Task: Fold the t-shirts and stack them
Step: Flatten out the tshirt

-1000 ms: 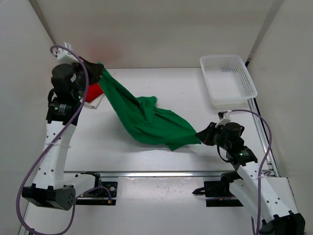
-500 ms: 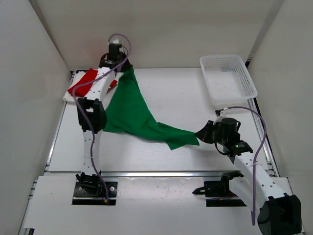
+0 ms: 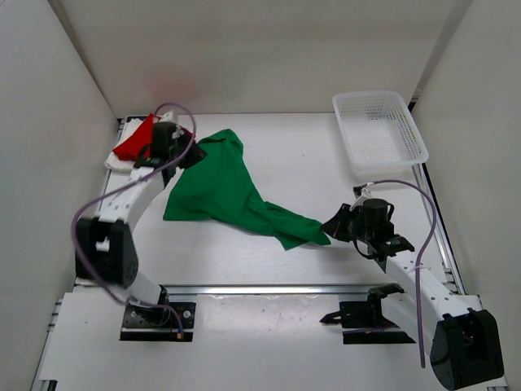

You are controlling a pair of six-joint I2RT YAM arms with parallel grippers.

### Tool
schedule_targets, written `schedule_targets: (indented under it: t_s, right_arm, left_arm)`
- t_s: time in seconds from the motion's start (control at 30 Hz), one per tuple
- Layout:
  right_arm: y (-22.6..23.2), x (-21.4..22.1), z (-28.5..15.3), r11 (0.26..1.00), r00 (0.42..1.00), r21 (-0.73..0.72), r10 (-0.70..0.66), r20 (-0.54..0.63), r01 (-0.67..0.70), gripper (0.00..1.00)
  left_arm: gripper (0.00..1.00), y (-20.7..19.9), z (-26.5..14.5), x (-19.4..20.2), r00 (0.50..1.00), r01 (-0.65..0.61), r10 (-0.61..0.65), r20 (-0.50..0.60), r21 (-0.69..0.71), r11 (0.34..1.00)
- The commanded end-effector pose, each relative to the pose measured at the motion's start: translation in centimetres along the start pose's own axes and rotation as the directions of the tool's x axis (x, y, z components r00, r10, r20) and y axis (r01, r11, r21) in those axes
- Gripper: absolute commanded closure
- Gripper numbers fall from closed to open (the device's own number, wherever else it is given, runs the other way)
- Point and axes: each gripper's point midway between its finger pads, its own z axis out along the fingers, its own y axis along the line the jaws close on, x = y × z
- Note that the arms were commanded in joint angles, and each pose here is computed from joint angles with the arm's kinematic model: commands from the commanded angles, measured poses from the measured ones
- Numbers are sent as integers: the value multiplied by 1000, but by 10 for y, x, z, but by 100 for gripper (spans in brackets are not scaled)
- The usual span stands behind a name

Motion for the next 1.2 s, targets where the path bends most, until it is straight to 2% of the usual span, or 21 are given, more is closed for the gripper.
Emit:
schedule_targets:
  t_s: [0.0, 0.1, 0.27, 0.3, 0.37, 0.4, 0.43, 0.47, 0.5, 0.53, 0.63, 0.7, 0.8, 0.87, 0.9, 0.93, 0.97, 1.07, 1.13, 1.17]
  right_arm:
    - [11, -6, 1, 998, 998, -45, -34, 44, 36, 100]
    - [12, 0, 2, 998, 999, -43, -45, 25, 46, 100]
    - [16, 2, 3, 996, 997, -48, -72, 27, 74, 100]
    - [18, 6, 3, 996, 997, -56, -69, 15, 70, 100]
    - [20, 11, 4, 994, 996, -65, -85, -2, 84, 100]
    - [20, 13, 4, 994, 996, -63, -85, -9, 85, 99]
    - [19, 18, 5, 994, 996, -62, -92, -17, 91, 100]
    - [22, 22, 4, 992, 995, -78, -99, -29, 96, 100]
    - [22, 26, 5, 992, 994, -78, -103, -38, 100, 100]
    - [21, 27, 4, 993, 994, -62, -101, -40, 99, 100]
    - [29, 32, 2, 997, 997, -49, -68, -38, 66, 100]
    - [44, 36, 0, 994, 994, -71, -88, -59, 84, 100]
    - [50, 23, 1, 997, 998, -48, -61, -14, 60, 100]
    - [49, 19, 1, 998, 998, -45, -40, -41, 38, 100]
    - [44, 14, 0, 998, 999, -49, -41, -37, 39, 100]
    - [46, 18, 0, 994, 998, -98, -53, -45, 48, 100]
    - [41, 15, 1, 996, 999, -85, -40, -25, 37, 100]
    - [24, -33, 0, 996, 996, 80, -47, 73, 41, 100]
    - [22, -60, 2, 987, 990, 145, -85, 115, 68, 100]
    - [25, -70, 6, 986, 990, 158, -75, 120, 56, 100]
  left_arm:
    - [73, 27, -25, 23, 995, 73, -74, 61, 27, 997]
    - [81, 85, -48, 57, 990, 123, -115, 76, -109, 986]
    - [71, 150, -70, 97, 985, 167, -149, 85, -280, 945]
    - [73, 173, -76, 100, 975, 217, -192, 109, -324, 921]
    - [78, 185, -78, 99, 959, 279, -249, 134, -300, 912]
    - [77, 179, -78, 107, 960, 278, -262, 95, -250, 927]
    - [79, 162, -75, 108, 974, 226, -217, 66, -202, 953]
    - [85, 156, -76, 110, 986, 168, -164, 38, -210, 963]
    - [87, 146, -77, 99, 994, 104, -92, 58, -239, 966]
    - [89, 125, -77, 105, 1000, 4, 1, 20, -239, 971]
    - [97, 93, -75, 105, 995, -102, 103, 0, -189, 977]
    - [98, 77, -72, 114, 992, -120, 116, -46, -103, 987]
    - [96, 68, -69, 128, 983, -154, 144, -117, -83, 985]
    - [98, 66, -68, 129, 983, -162, 152, -101, -91, 983]
    - [100, 61, -70, 120, 989, -143, 140, -42, -75, 987]
    - [100, 64, -72, 124, 992, -123, 121, -29, -84, 989]
    - [98, 55, -71, 122, 994, -112, 112, -13, -51, 992]
    - [99, 44, -60, 100, 985, -141, 149, 90, -94, 986]
    - [96, 20, -51, 73, 974, -95, 96, 207, -15, 995]
    - [95, 15, -46, 72, 969, -96, 94, 228, -3, 995]
